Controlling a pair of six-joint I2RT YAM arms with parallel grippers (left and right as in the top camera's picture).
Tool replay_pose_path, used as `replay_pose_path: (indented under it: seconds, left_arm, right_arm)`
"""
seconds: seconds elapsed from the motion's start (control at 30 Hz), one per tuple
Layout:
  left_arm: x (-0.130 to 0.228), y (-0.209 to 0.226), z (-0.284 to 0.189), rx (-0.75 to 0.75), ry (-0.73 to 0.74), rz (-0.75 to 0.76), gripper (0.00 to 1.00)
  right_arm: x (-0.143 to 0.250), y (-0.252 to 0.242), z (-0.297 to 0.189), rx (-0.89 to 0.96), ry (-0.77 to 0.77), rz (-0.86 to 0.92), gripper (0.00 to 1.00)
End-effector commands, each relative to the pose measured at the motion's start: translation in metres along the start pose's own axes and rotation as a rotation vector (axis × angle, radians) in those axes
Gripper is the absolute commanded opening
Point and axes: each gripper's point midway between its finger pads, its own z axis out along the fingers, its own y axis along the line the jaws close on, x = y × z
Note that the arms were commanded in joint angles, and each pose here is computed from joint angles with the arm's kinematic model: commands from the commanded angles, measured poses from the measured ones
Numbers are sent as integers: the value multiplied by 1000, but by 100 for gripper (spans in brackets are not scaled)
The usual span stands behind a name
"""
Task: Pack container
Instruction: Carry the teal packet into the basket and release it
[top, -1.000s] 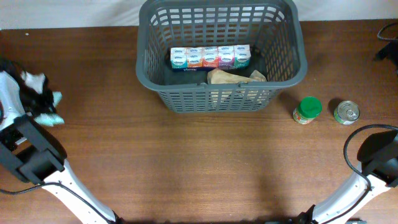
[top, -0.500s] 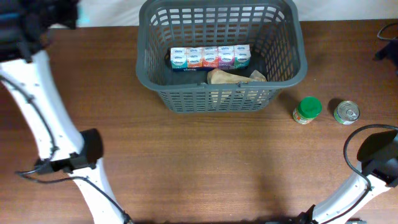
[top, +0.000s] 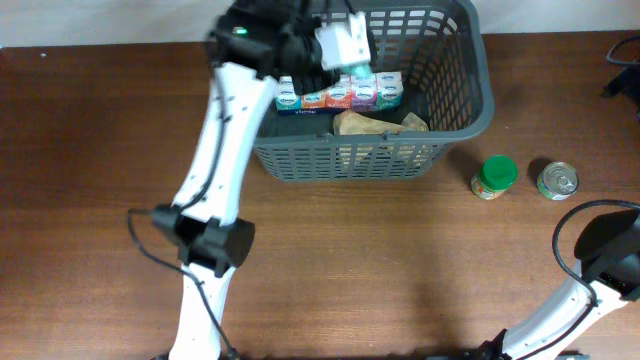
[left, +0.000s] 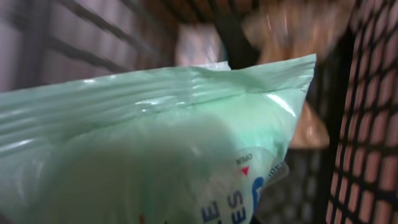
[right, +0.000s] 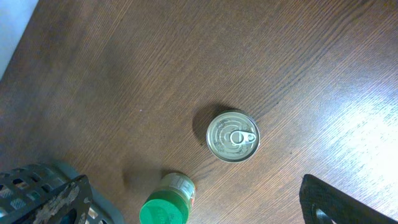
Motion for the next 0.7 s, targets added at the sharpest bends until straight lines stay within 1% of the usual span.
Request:
replay_pose_path:
  seconds: [0.0,0.17,0.2,0.23,0.27,0.3,0.33,0.4,0.43,0.5,0.53,0.6,0.67]
  left_arm:
    - [62,-12,55,73,227,17,1]
    - [99,-27,96,159,294,-38,2]
    - [104,-28,100,166,303,-69,3]
    - [106,-30,103,171,309,-82,7]
    - [107,-30,103,171,313,-103,20]
    - [107,-29,104,161,313,-132,70]
    - [105,-24,102,133,315,-171,99]
    - [100,2,87,-16,329,-383,99]
    - [95,8,79,-49,316,-435,99]
    - [83,20,54,-94,278,-473,99]
    - [69,29,24,-140,236,-470,99]
    - [50,44,-16,-219,147,-535,99]
    - [32,53,-61,-285,54,-552,99]
  right_arm:
    - [-1,-2,1,9,-1,6,99]
    - [-1,-2,1,9,-1,6,99]
    - [-1,-2,1,9,-1,6,99]
    - [-1,-2,1,9,-1,6,99]
    - [-1,-2,1,9,-1,6,99]
    - [-1,-2,1,9,-1,6,99]
    - [-1,-2,1,9,-1,6,99]
    - [-1,-2,1,9,-1,6,99]
    - [-1,-2,1,9,-1,6,99]
    - [-1,-2,1,9,-1,6,99]
    - [-1,-2,1,9,-1,6,99]
    - [-1,-2,1,9,-2,6,99]
    - [-1,-2,1,9,-1,6,99]
